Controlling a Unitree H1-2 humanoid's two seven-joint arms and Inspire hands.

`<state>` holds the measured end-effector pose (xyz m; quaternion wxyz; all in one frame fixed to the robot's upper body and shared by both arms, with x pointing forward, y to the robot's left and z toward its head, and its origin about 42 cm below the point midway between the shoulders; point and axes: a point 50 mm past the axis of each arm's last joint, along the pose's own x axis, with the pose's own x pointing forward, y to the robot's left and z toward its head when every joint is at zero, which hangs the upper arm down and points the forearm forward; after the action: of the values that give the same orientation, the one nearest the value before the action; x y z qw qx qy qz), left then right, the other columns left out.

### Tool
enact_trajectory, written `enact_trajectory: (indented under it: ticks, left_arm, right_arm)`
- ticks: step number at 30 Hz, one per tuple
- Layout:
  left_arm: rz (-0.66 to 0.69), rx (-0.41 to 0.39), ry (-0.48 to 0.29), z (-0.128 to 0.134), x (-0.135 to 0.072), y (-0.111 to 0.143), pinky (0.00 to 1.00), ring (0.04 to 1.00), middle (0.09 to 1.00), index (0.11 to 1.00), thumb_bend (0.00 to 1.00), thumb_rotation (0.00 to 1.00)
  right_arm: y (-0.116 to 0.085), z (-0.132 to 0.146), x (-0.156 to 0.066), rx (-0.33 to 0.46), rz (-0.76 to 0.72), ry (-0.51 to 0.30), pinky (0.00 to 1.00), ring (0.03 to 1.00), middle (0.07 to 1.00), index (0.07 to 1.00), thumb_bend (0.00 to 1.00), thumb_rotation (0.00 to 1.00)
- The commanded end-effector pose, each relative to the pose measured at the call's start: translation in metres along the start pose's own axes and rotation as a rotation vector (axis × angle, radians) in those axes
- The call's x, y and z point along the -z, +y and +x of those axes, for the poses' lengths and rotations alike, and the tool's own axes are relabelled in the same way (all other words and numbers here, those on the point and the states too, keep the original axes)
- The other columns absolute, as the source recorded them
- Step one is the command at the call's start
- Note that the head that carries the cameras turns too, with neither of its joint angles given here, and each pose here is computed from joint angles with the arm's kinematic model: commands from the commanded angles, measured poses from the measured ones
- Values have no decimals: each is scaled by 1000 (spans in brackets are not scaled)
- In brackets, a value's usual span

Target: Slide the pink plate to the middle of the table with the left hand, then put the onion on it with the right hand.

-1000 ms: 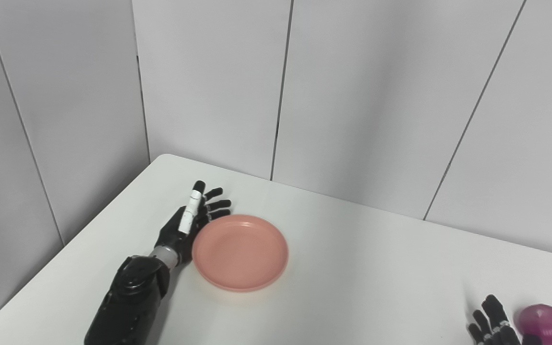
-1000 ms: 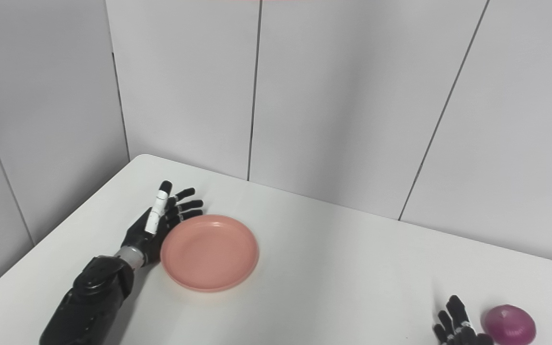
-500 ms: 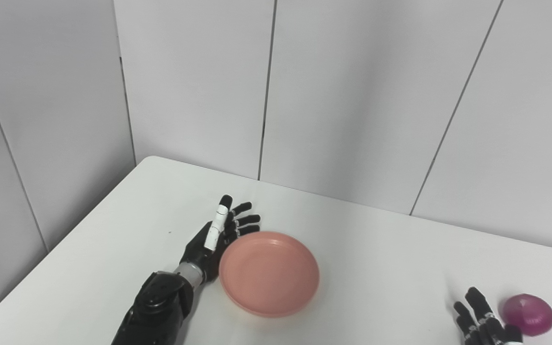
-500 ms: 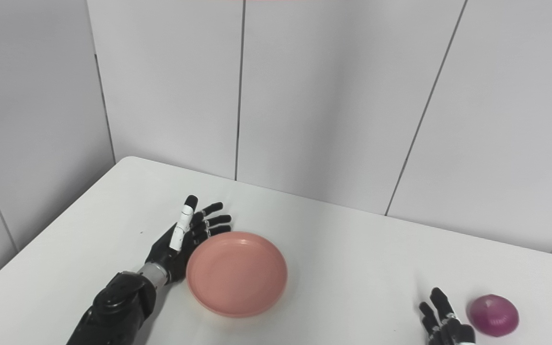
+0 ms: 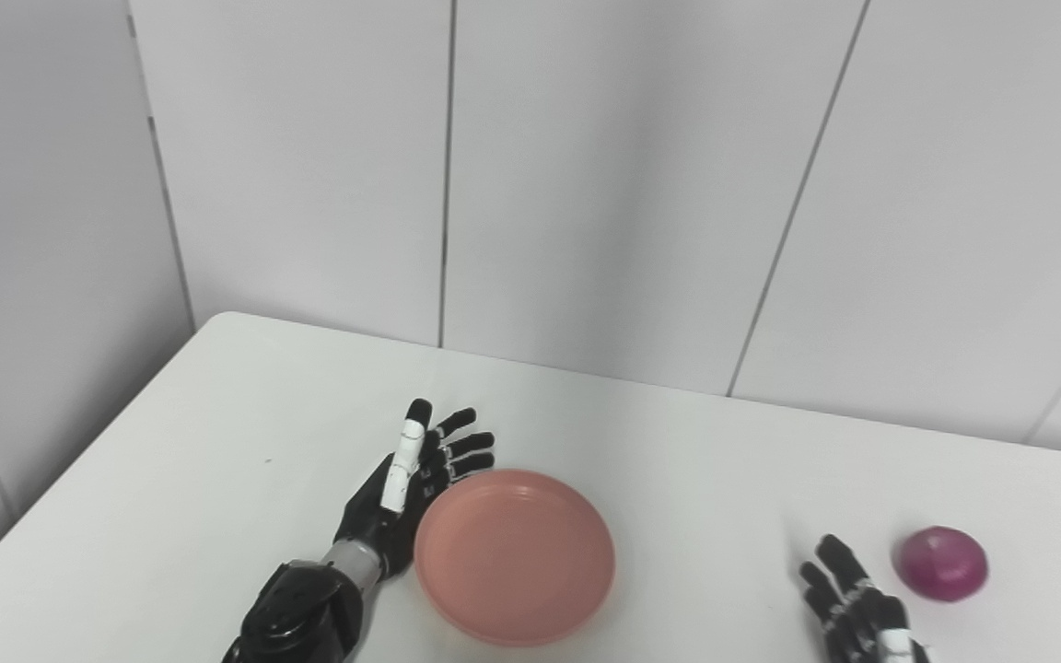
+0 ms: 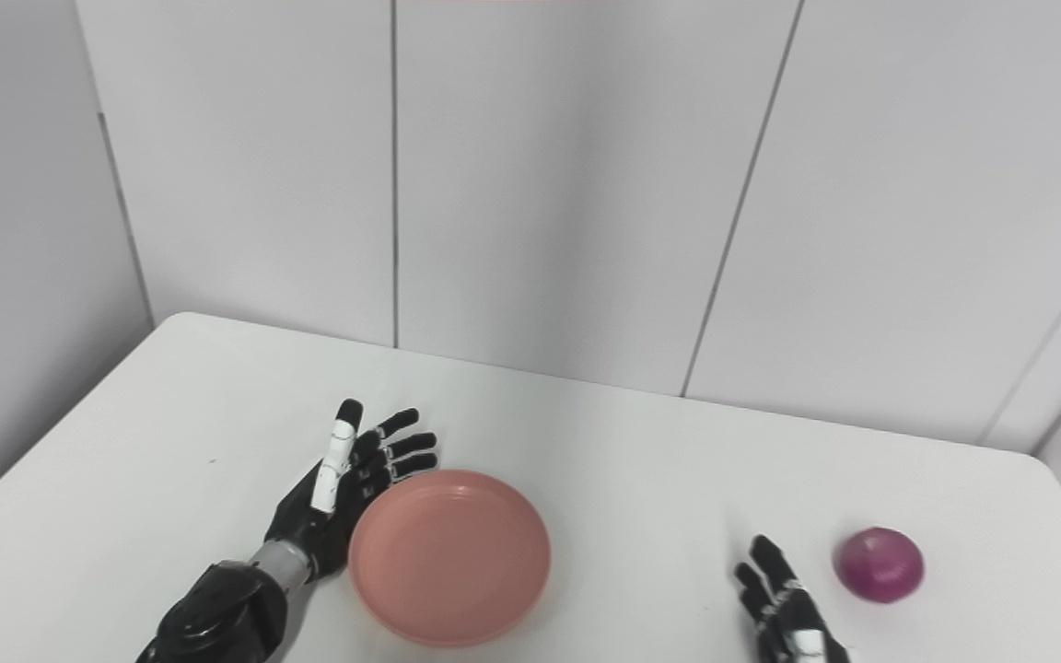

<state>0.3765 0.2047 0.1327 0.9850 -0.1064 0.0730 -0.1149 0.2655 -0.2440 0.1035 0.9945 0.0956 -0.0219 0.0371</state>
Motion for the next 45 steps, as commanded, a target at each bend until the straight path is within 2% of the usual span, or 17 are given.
enact_trajectory:
  ticks: [1,9,21,35,41,45]
  left_arm:
    - [-3,18,49,-1,6,-10,811,809,806,859,870,982]
    - [-9,52,95,-6,13,-29,822,823,820,873,857,972]
    - [0,85,121,-1,20,-51,845,835,824,888,834,986]
    - [-28,64,125,1,25,-47,851,840,837,898,834,984]
    - [-41,66,125,4,28,-42,861,844,836,902,838,983]
    - [-42,65,128,4,28,-41,846,829,825,890,843,975]
  right_arm:
    - [18,-31,46,36,89,173,989,932,946,902,884,871]
    - [36,-26,41,38,72,167,987,934,950,907,867,898]
    - [49,-24,35,39,70,164,988,939,955,918,856,905]
    - [49,-24,35,58,58,161,994,935,948,905,873,884]
    - [50,-22,13,103,19,93,934,904,942,903,905,819]
    - [52,-16,-13,103,-216,40,832,851,913,907,879,794]
